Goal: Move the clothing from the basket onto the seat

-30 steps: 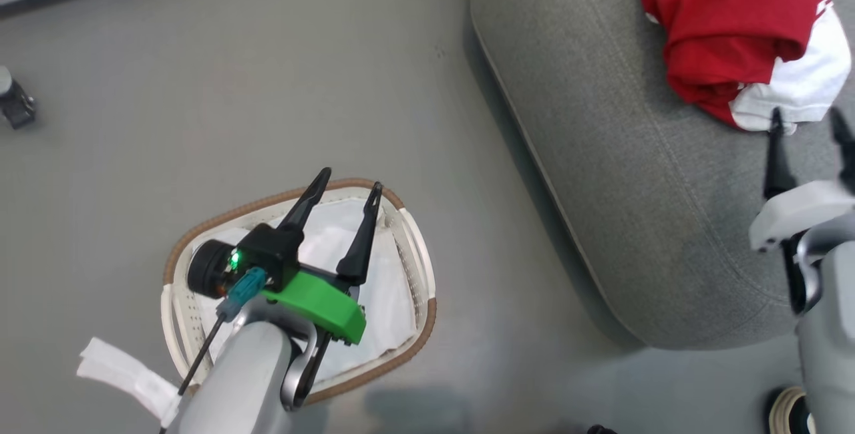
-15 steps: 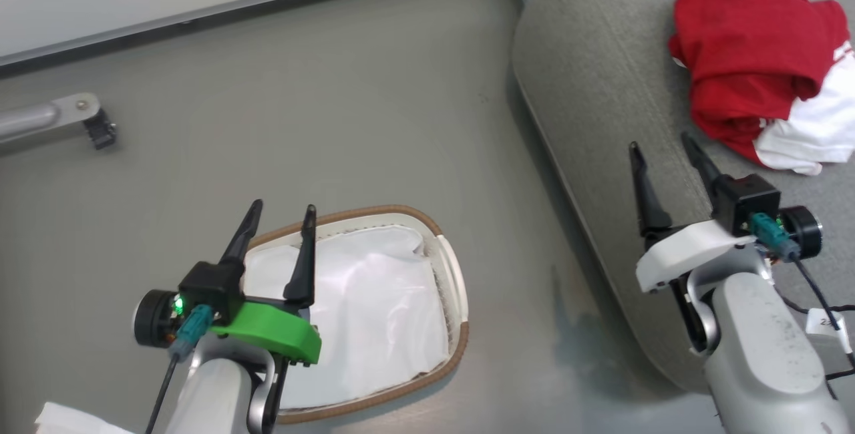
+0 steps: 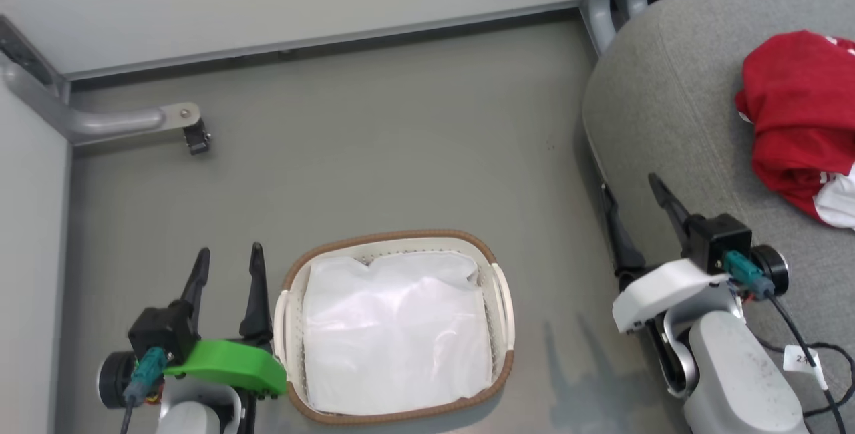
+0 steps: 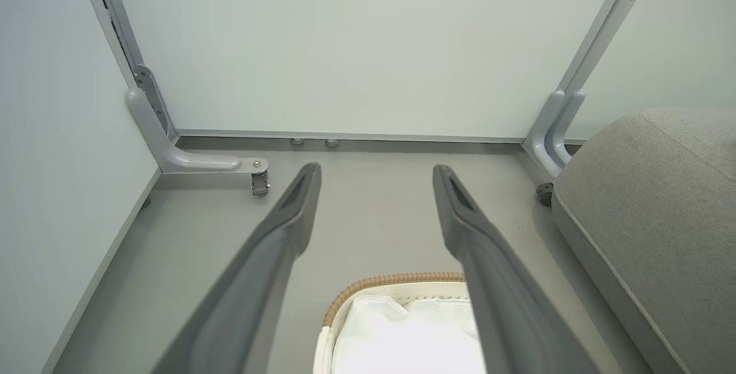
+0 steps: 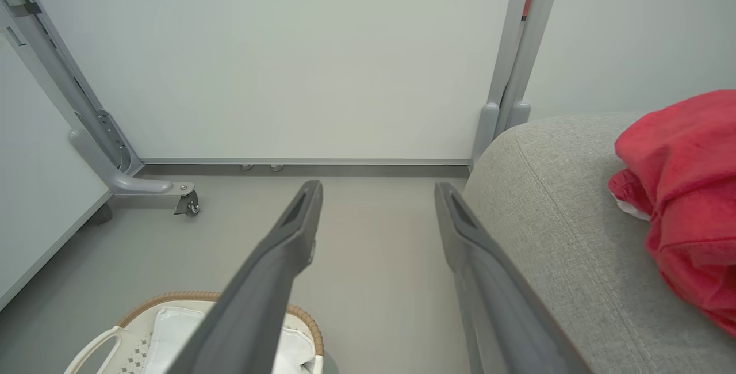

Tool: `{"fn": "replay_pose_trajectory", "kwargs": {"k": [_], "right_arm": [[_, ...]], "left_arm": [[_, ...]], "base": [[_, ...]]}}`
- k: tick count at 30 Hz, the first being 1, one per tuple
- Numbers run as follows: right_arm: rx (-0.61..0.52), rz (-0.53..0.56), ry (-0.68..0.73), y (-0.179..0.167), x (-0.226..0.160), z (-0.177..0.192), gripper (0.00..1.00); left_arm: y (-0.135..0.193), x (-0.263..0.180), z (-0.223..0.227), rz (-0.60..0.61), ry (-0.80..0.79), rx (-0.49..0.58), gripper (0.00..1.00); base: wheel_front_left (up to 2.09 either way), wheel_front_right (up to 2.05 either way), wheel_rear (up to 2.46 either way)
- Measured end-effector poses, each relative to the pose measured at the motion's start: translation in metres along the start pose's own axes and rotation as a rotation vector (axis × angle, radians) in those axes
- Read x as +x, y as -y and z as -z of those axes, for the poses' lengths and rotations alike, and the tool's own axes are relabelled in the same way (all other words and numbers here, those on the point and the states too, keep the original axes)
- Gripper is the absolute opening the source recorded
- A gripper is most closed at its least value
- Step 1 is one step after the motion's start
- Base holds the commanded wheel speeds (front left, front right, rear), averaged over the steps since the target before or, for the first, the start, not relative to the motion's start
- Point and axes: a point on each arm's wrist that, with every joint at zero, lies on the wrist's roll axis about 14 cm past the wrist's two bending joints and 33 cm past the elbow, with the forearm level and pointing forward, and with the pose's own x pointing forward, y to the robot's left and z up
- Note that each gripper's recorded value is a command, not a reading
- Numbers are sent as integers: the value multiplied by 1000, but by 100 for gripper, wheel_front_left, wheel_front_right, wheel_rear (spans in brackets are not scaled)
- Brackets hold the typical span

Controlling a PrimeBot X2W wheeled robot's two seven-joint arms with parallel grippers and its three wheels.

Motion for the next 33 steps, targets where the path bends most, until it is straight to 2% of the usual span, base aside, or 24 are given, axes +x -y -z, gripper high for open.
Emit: {"fn": "replay_pose_trajectory", "kwargs": {"k": [14, 15, 21, 33], "right_arm": [[47, -8, -31, -13, -38, 10, 100], [48, -7, -38, -13, -40, 12, 0], [80, 11, -114, -13, -53, 36, 0], [300, 92, -105, 1, -53, 30, 0]], "left_arm": [[-14, -46, -1, -61, 10, -67, 100], [-14, -48, 1, -64, 4, -68, 0], [-16, -52, 14, -80, -41, -91, 0], [-27, -53, 11, -141, -36, -290, 0]], "base": [[0, 0, 0], [0, 0, 0], [0, 0, 0], [0, 0, 0]]}}
